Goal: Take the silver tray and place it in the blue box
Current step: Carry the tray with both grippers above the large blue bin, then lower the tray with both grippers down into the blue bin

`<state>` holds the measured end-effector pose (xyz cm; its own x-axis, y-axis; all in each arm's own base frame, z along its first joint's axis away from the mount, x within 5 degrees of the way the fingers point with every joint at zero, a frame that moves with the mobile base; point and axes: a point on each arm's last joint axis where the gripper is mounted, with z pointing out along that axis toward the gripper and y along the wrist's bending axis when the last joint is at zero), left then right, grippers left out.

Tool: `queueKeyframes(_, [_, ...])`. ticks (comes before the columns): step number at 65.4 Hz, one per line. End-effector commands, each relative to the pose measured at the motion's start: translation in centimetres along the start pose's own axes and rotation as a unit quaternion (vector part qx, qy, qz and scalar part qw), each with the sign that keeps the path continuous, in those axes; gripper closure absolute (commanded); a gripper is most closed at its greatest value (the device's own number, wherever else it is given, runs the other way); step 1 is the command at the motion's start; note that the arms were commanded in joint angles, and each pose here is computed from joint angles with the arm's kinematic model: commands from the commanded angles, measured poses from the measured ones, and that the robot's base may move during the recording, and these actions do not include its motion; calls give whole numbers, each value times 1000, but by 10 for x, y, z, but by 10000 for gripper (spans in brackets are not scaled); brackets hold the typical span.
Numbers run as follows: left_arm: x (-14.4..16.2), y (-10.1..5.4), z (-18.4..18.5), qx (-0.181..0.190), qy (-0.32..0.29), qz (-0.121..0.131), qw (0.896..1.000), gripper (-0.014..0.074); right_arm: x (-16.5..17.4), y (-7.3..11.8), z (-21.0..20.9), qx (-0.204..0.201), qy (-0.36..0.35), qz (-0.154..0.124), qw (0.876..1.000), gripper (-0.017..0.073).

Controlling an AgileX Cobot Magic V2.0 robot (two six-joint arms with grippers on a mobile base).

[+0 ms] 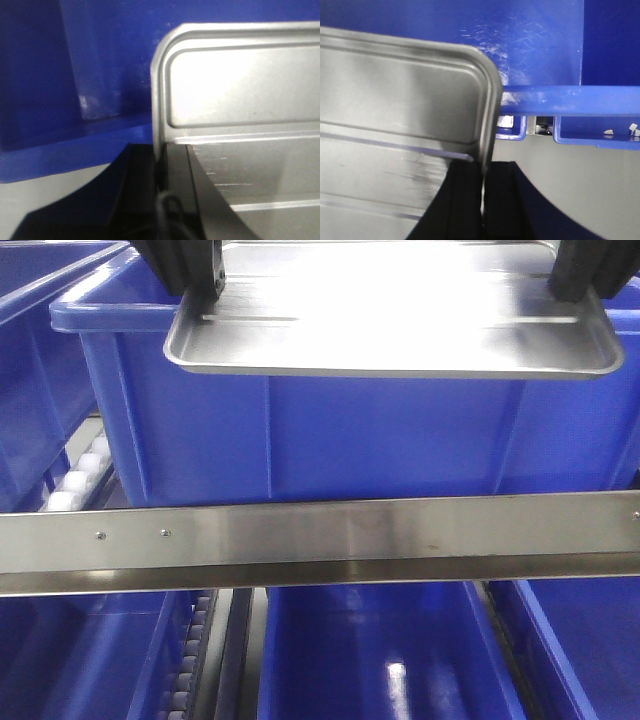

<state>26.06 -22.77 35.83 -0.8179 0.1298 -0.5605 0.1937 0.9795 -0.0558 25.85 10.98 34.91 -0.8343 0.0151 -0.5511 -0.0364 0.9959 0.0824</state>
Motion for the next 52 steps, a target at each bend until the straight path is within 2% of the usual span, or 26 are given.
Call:
queueKeyframes(1, [-9, 2, -26, 20, -48, 6, 999, 699, -13, 0, -22, -18, -65, -7, 998, 501])
queueKeyframes(33, [-11, 0, -27, 30, -54, 6, 998, 699, -13, 0, -22, -18, -65, -7, 998, 501])
queueKeyframes(38, [-13, 0, -30, 33, -61, 13, 997, 699, -14, 0, -25, -20, -71, -6, 997, 501])
queueKeyframes(46, [-24, -1, -44, 40, -92, 46, 994, 699, -25, 2, -40, -30, -96, -1, 995, 501])
queueKeyframes(52, [-34, 1, -57, 39, -124, 49, 990, 699, -35, 3, -57, -40, -123, 4, 992, 501])
